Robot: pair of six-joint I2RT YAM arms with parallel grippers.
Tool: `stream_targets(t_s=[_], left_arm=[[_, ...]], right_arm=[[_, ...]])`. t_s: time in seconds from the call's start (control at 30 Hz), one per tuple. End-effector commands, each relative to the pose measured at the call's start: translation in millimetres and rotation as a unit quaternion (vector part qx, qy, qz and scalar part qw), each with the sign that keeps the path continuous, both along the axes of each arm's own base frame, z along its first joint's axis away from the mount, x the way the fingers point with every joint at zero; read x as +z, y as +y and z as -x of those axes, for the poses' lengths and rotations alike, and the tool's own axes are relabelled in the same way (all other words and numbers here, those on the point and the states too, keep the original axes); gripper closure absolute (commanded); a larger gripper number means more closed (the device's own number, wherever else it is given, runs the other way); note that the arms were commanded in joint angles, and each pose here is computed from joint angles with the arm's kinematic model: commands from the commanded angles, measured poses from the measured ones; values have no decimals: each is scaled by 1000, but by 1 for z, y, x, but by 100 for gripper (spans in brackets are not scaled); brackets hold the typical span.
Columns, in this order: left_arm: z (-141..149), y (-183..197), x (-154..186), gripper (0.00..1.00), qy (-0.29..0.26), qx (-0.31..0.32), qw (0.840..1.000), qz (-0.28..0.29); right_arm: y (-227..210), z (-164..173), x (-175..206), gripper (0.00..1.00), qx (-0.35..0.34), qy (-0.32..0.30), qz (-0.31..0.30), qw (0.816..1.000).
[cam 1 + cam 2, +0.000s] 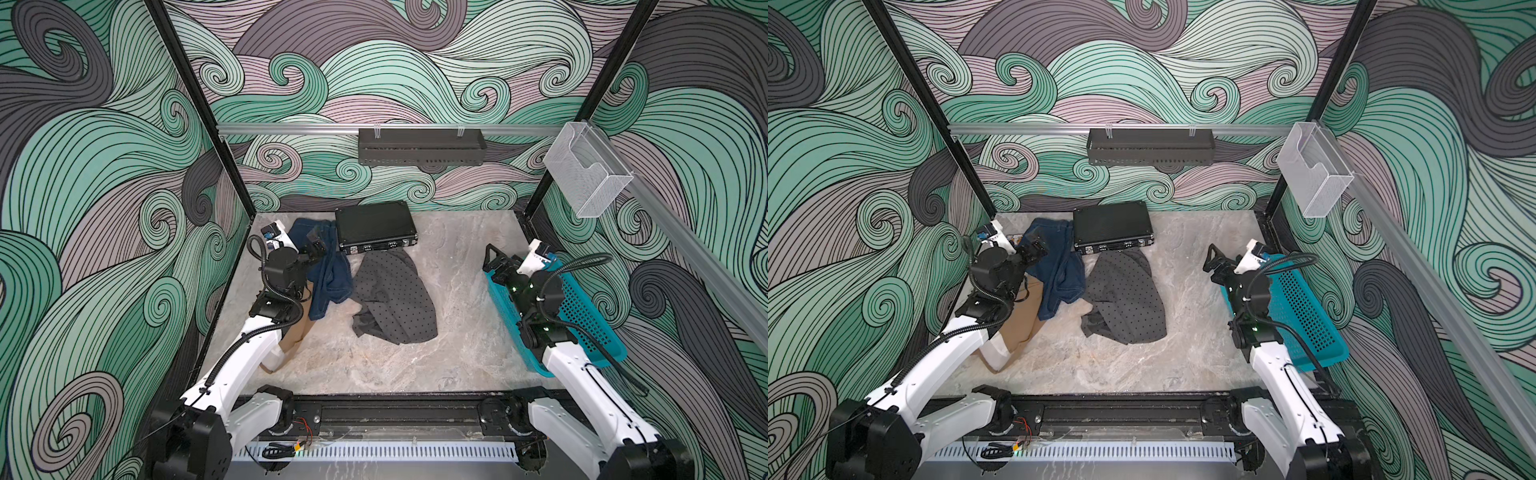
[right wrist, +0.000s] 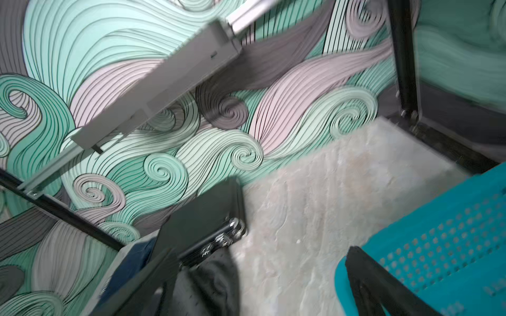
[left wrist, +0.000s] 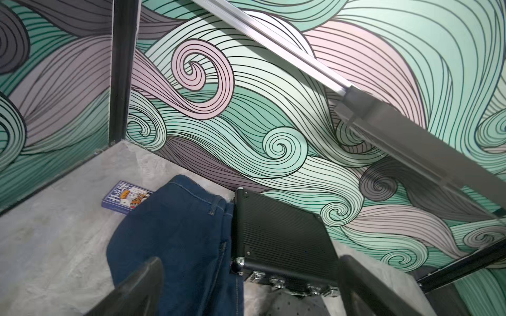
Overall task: Roll up the skirts
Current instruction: Adjust the skirt at the center of the board.
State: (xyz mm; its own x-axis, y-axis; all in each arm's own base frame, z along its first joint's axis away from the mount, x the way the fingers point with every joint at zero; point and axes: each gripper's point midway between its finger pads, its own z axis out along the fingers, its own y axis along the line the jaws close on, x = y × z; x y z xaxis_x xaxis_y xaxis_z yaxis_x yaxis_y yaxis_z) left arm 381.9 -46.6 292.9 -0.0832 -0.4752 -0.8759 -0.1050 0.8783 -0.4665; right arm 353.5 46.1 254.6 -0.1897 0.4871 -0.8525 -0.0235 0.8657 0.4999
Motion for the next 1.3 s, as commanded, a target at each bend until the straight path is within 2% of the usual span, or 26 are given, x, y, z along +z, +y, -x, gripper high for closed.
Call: stream_targets(t_s=[0.0,0.07,0.13,0.2,0.23,0.27,0.37,0.47,0.53,0.6,0.67,0.73,0.8,0.9,1.03,1.17,1.27], left_arm=[[1,-66,-28,1,83,-110,987,83],[8,-91,-59,12,189,-145,966,104],[26,-114,-104,27,328,-175,921,116],[46,-129,-142,33,417,-193,881,116],[56,-134,-166,33,458,-194,860,112],[62,-136,-179,33,479,-197,849,107],[78,-128,-216,33,534,-166,824,95],[83,-115,-243,33,564,-123,813,83],[84,-93,-259,36,581,-57,810,59],[84,-64,-269,36,593,12,804,43],[82,-42,-276,36,593,55,802,53],[75,-21,-278,36,588,88,802,61],[68,0,-279,36,587,117,797,77],[55,25,-283,36,587,150,787,117],[30,55,-276,36,588,179,778,128],[-3,73,-254,33,574,167,792,124],[-20,71,-236,28,563,140,806,116]], right_arm=[[63,11,-61,14,104,196,-39,974],[104,29,-89,15,159,285,49,944],[137,54,-117,16,202,363,131,900],[160,68,-138,19,225,397,166,874],[167,73,-146,18,225,402,179,870],[174,74,-151,18,224,403,182,868],[220,88,-167,2,279,407,177,851],[244,97,-191,1,298,427,237,820],[242,99,-212,8,291,449,246,808],[231,100,-226,28,275,455,260,806],[219,103,-233,50,267,459,260,806],[209,107,-237,71,272,467,234,808],[201,112,-236,86,278,468,200,815],[204,112,-223,88,307,436,150,833],[219,123,-203,84,356,415,95,832],[228,128,-187,85,379,414,64,825],[224,128,-180,85,374,423,50,824]])
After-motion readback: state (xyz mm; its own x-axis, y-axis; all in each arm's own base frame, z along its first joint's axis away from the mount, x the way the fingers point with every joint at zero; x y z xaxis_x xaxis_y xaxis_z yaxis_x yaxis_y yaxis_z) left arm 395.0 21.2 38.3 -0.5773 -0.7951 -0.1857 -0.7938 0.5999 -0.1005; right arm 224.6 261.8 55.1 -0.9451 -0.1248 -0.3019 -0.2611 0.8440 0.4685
